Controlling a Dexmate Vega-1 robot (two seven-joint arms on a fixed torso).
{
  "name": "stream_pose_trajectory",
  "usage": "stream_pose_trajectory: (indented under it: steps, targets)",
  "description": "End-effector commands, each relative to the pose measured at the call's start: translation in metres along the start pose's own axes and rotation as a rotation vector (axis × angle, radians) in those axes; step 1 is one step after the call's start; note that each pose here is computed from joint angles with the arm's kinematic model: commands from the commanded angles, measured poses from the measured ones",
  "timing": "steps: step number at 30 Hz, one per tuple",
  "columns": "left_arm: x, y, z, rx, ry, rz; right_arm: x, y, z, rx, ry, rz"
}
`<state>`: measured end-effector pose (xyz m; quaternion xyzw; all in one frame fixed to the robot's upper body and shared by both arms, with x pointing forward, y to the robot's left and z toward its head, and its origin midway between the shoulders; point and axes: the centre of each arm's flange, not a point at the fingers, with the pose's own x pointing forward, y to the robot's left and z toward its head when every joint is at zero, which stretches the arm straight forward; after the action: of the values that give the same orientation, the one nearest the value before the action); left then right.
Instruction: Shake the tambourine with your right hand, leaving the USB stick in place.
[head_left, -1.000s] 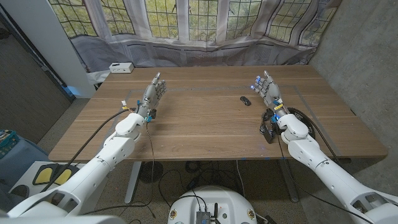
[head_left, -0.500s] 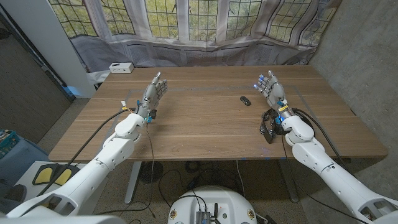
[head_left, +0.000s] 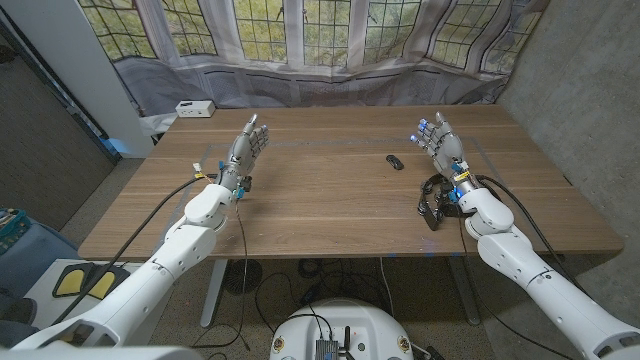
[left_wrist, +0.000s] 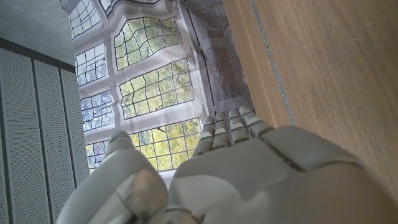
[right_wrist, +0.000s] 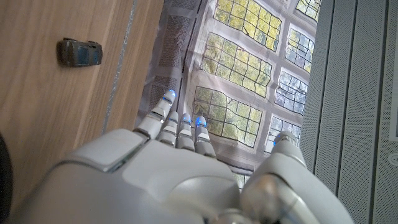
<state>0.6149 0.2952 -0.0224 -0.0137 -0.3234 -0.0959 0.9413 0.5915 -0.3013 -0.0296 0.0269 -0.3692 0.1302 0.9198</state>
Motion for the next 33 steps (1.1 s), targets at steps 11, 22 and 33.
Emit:
stream_pose_trajectory:
  steps: [11, 22, 33]
  targets:
    - [0.002, 0.002, 0.003, -0.001, -0.015, -0.016, -0.028, 0.000, 0.018, -0.049, -0.045, -0.029]
    - [0.005, 0.001, 0.007, 0.007, -0.033, -0.021, -0.040, -0.007, 0.028, -0.074, -0.061, -0.040]
    - [0.008, -0.003, 0.005, 0.003, -0.018, -0.019, -0.049, -0.015, 0.030, -0.096, -0.053, -0.044]
